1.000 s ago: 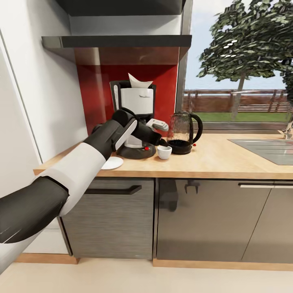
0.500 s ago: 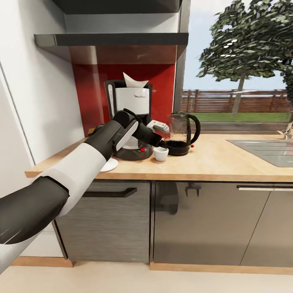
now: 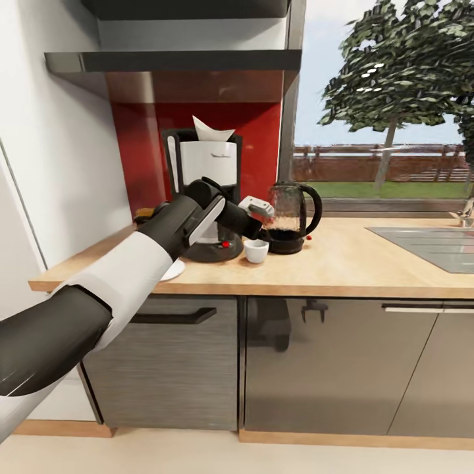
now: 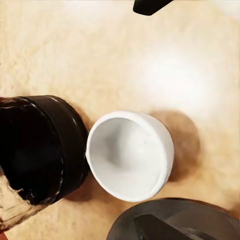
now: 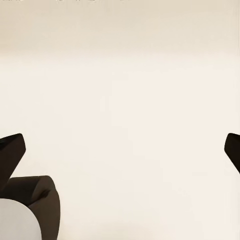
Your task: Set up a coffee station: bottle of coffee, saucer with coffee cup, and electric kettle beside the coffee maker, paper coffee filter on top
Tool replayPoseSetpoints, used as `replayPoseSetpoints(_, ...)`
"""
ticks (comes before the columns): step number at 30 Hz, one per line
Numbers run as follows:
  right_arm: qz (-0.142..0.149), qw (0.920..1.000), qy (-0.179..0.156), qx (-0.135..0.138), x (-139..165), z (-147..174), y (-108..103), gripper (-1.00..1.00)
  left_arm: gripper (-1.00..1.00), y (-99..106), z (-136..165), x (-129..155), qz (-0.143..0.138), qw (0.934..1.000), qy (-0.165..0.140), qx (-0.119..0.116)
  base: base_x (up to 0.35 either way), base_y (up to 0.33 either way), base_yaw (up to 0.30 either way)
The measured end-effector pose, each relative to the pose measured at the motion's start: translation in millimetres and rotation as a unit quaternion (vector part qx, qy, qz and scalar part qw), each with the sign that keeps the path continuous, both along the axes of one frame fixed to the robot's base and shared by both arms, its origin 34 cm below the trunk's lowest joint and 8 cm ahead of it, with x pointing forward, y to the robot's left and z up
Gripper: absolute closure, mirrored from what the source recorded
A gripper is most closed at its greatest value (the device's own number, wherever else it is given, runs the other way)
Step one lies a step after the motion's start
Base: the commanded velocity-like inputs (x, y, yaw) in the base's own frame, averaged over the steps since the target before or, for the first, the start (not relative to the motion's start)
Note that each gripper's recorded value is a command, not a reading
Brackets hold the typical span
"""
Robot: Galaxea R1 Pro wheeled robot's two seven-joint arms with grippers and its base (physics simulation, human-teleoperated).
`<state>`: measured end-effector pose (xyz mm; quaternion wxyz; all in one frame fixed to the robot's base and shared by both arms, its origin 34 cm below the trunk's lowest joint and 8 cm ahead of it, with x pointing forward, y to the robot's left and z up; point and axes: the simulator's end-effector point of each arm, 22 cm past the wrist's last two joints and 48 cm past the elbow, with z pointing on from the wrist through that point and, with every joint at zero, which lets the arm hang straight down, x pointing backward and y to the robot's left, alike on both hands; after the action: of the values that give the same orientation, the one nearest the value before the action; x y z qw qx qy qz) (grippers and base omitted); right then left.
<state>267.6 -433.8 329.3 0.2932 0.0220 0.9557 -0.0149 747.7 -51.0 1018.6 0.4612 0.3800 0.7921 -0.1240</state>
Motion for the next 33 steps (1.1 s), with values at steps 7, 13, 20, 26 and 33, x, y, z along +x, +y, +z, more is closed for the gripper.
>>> replayPoseSetpoints(7, 0.0, 1.0, 0.0, 0.0, 0.0, -0.1, 0.0, -1.0, -1.0, -0.2, -1.6, 0.0, 0.0, 1.0, -0.001, 0.004, 0.04, -0.055, 0.0)
replayPoseSetpoints(13, 0.0, 1.0, 0.0, 0.0, 0.0, 0.0, 0.0, -1.0, -1.0, -0.2, -1.6, -0.1, 0.0, 1.0, -0.001, 0.004, 0.111, -0.103, 0.0)
replayPoseSetpoints(20, 0.0, 1.0, 0.0, 0.0, 0.0, -0.1, 0.1, -1.0, -1.0, -0.1, -4.3, 0.1, 0.0, 0.9999, -0.002, 0.011, 0.018, -0.016, 0.0)
replayPoseSetpoints(26, 0.0, 1.0, 0.0, 0.0, 0.0, -0.1, 0.1, -1.0, -1.0, -1.0, -19.0, -1.0, -0.003, 0.9988, -0.008, 0.048, 0.001, -0.001, 0.0)
replayPoseSetpoints(33, 0.0, 1.0, 0.0, 0.0, 0.0, -0.1, 0.0, -1.0, -1.0, -1.0, -23.6, -1.4, -0.003, 0.9981, -0.01, 0.06, 0.0, 0.0, 0.0)
